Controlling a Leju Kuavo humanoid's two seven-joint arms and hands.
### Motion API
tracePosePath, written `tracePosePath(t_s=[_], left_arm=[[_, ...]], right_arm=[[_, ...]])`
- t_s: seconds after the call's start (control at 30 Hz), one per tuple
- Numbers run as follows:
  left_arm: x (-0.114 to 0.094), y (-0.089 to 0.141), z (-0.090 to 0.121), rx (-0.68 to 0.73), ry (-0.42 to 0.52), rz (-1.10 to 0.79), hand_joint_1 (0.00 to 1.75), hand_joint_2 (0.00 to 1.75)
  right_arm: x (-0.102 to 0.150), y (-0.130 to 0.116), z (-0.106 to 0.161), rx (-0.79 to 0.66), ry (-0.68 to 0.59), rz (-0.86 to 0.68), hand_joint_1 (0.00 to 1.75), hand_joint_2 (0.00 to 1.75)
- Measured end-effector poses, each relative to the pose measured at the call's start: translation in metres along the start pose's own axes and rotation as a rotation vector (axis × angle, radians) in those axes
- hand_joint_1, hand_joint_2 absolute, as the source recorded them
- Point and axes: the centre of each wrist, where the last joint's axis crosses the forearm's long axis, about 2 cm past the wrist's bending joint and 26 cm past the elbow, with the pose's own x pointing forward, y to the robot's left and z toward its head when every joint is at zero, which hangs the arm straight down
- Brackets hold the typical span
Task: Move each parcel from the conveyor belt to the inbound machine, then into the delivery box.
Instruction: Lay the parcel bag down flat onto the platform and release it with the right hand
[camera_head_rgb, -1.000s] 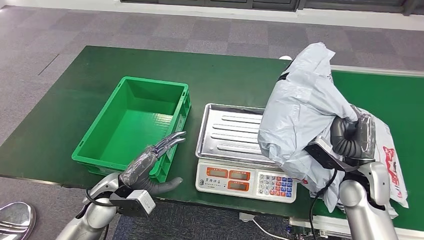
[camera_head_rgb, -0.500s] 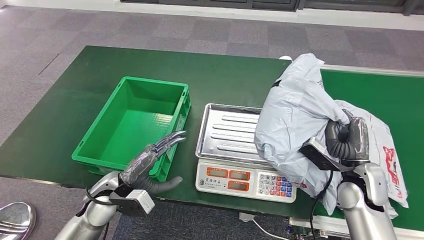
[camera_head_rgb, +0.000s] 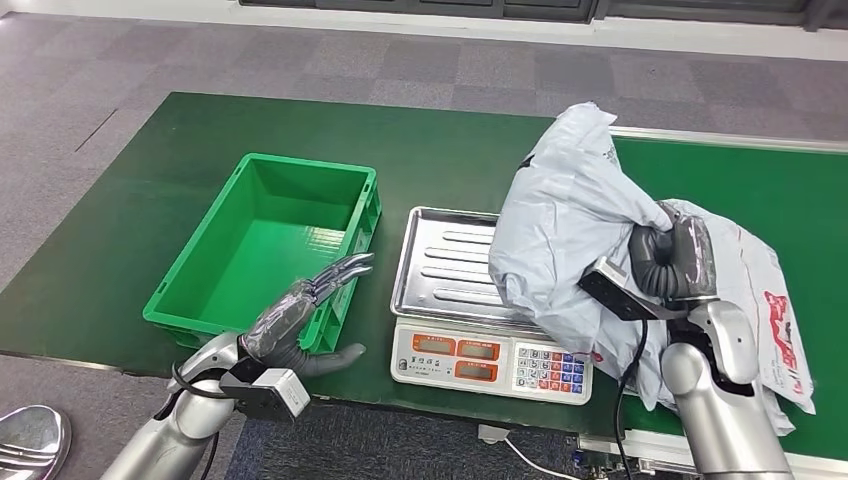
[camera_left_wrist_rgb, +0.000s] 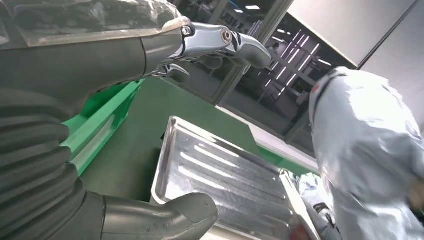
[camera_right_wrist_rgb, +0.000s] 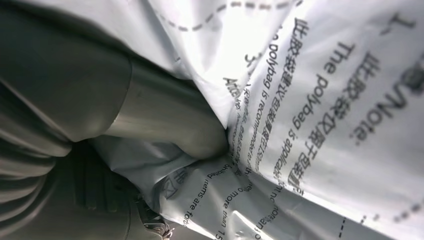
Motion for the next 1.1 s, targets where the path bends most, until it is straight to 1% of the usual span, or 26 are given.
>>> tracePosePath(t_s=[0.17,0.37,0.57,0.8,1.1], left_arm=[[-0.003,0.001,-0.003,-0.004,0.001,0.005,0.0,1.75],[-0.006,0.001,-0.005,-0.003,0.003,0.011,0.0,1.75],[-0.008,0.002,-0.007,-0.001,0.005,0.016,0.0,1.75],[-0.009,0.001,-0.008,-0.003,0.008,0.018,0.0,1.75],[-0.009,0.0,-0.008,-0.006,0.01,0.02,0.0,1.75]], right_arm=[[-0.008,0.0,-0.032,0.003,-0.007,0.01,1.75,1.75],[-0.012,0.003,-0.054,-0.032,-0.023,0.049,1.75,1.75],[-0.013,0.007,-0.076,0.026,-0.033,0.039,1.75,1.75],[-0.005,0.021,-0.086,0.129,-0.062,0.015,1.75,1.75],[0.005,0.029,-0.095,0.162,-0.098,0.003,1.75,1.75]])
